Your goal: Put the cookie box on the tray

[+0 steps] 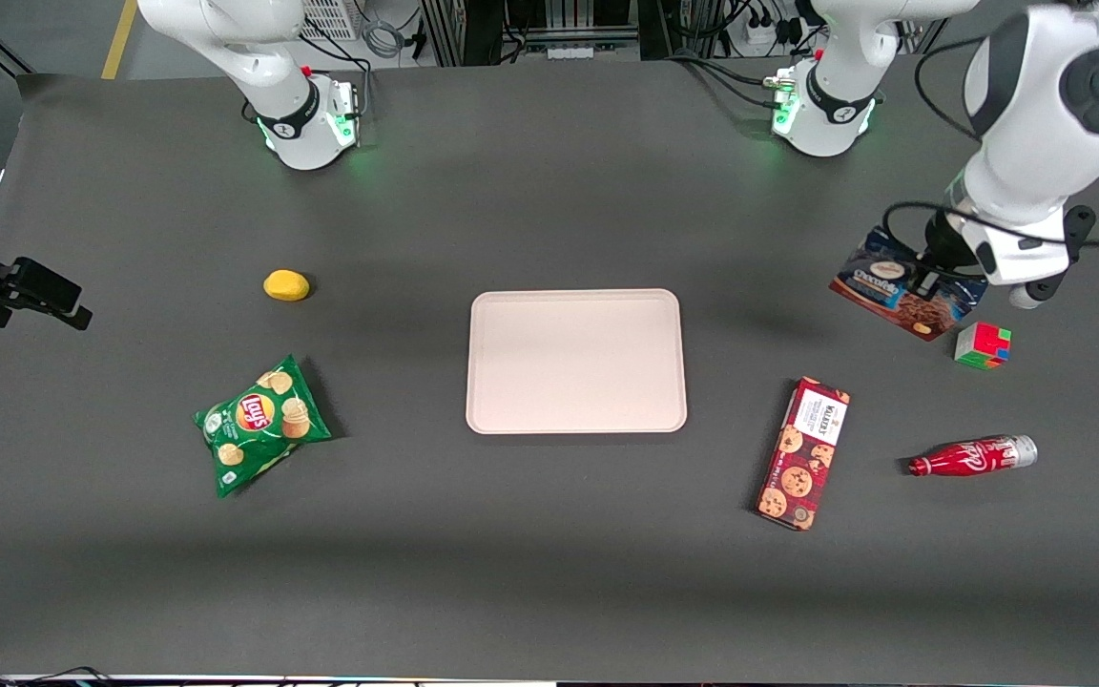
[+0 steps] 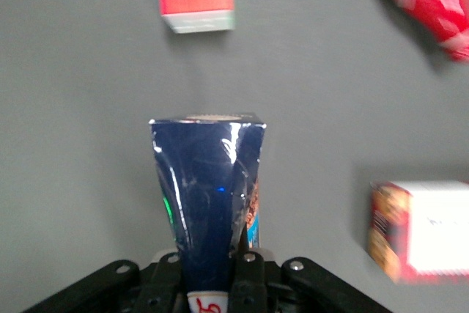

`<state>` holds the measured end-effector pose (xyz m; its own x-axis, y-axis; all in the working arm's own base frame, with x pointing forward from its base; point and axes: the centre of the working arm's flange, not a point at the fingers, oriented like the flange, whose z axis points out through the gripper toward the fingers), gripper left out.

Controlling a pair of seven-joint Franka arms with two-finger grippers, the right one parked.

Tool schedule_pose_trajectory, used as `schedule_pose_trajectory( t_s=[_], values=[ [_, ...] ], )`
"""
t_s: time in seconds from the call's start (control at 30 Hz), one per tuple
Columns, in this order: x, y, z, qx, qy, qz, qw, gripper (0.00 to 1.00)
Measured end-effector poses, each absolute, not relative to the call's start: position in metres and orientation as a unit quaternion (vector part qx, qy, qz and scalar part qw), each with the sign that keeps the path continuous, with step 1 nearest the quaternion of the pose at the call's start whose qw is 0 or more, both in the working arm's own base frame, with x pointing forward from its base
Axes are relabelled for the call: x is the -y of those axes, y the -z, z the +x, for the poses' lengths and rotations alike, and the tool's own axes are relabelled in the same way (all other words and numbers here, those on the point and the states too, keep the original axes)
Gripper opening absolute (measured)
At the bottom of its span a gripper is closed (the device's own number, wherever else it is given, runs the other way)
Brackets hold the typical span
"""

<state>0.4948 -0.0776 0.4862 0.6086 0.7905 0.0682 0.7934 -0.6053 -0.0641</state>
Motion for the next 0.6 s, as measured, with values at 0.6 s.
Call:
schedule_pose_trajectory(
  t_s=[0.6],
  values=[
    [0.246, -0.544, 0.524, 0.172, -0.081, -0.981, -0.03, 0.12]
  ],
)
